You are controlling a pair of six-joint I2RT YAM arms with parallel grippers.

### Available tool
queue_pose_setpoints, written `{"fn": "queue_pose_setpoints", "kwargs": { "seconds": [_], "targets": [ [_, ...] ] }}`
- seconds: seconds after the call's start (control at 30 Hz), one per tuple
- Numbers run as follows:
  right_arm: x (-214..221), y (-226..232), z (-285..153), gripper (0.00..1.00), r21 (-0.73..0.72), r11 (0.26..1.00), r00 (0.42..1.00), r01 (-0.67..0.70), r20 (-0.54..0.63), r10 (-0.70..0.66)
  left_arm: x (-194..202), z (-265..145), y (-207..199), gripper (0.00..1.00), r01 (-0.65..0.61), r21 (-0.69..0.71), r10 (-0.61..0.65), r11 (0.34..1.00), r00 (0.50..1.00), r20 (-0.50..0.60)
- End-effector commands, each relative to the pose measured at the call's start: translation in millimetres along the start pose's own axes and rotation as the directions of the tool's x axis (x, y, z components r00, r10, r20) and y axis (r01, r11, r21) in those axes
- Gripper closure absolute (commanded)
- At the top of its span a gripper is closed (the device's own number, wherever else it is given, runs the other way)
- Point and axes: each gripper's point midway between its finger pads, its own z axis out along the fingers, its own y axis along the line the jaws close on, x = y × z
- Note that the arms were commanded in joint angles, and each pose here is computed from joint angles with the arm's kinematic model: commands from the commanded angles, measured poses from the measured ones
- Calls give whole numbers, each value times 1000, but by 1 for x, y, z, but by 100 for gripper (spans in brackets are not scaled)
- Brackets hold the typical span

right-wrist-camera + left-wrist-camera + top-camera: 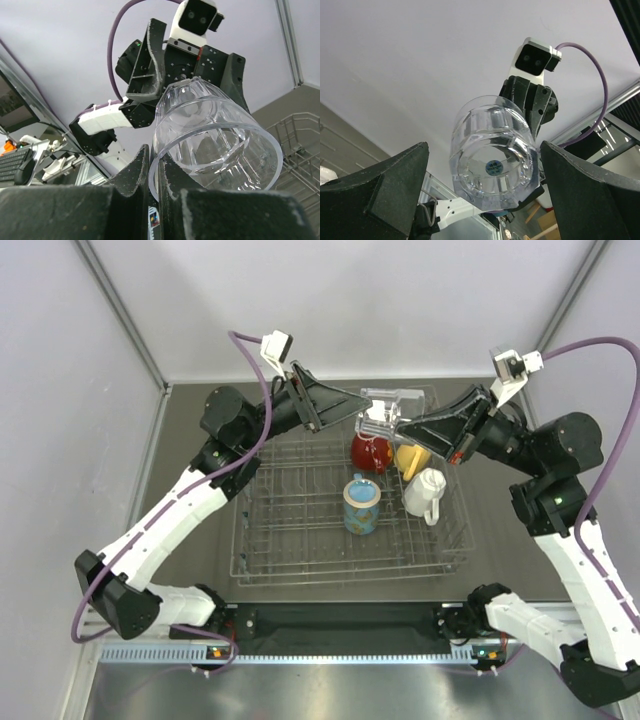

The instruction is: Load the cups into the dish rack

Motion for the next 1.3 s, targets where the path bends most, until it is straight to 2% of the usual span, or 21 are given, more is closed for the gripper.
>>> {"fn": "queue_pose_setpoints", "kwargs": {
  "seconds": [0.0, 0.4, 0.53, 0.57, 0.6, 0.67, 0.7, 0.73, 0.77, 0.8, 0.9, 0.97, 1.0, 1.03, 1.07, 1.13, 1.23, 1.27],
  "targets": [
    [-15, 25, 2, 100, -84, 993, 995, 85, 50, -81, -4, 0, -22, 2, -19, 51, 20, 998, 1000, -17],
    [-8, 11, 5, 100, -53, 996, 996, 75, 45, -72, 8, -2, -21, 6, 23, 49, -19, 999, 996, -83],
    [-6, 10, 6, 100, -55, 996, 997, 68, 36, -66, 7, 2, -18, 15, 45, 47, -41, 998, 995, -87],
    [-5, 10, 6, 100, -56, 996, 997, 65, 36, -64, 6, 3, -18, 19, 49, 51, -45, 997, 995, -86],
    [-4, 10, 6, 100, -53, 996, 997, 67, 33, -65, 6, 3, -19, 34, 53, 52, -48, 997, 995, -87],
    [-4, 9, 5, 100, -42, 997, 997, 65, 32, -64, 6, 5, -17, 53, 59, 49, -54, 997, 994, -91],
    [-2, 6, 5, 100, -30, 997, 998, 64, 25, -64, 6, 6, -15, 72, 62, 44, -57, 997, 994, -93],
    [-2, 7, 4, 100, -29, 997, 997, 70, 26, -70, 7, 6, -14, 80, 65, 42, -61, 997, 994, -96],
    [-3, 7, 4, 99, -24, 997, 997, 78, 30, -78, 7, 6, -14, 92, 68, 40, -64, 997, 993, -100],
    [-3, 6, 3, 92, -16, 997, 997, 77, 31, -76, 8, 7, -12, 100, 74, 31, -70, 997, 992, -104],
    [-2, 2, 1, 68, 15, 996, 996, 85, 26, -85, 9, 5, -7, 100, 70, 1, -69, 998, 992, -102],
    [0, -3, 0, 59, 48, 995, 996, 93, 14, -93, 6, 5, -4, 100, 43, -30, -46, 999, 995, -91],
    [-3, -3, -2, 48, 60, 992, 994, 107, 20, -109, 5, 4, -5, 100, 32, -39, -35, 999, 995, -91],
    [1, -7, -4, 42, 92, 991, 995, 97, 7, -98, 8, 2, 4, 100, 26, -83, -34, 996, 994, -104],
    [4, -18, -7, 21, 151, 985, 996, 87, -1, -88, 3, 2, 0, 100, 7, -100, -16, 995, 996, -92],
    [5, -24, -11, 1, 200, 976, 996, 86, -9, -86, 11, -4, 25, 100, 0, -232, -30, 973, 991, -127],
    [9, -38, -20, 0, 293, 952, 996, 88, -26, -84, 0, -11, 37, 100, -66, -358, 25, 931, 993, -117],
    [13, -47, -26, 0, 348, 933, 996, 91, -36, -84, -2, -20, 45, 100, -66, -438, 20, 896, 994, -107]
  ]
}}
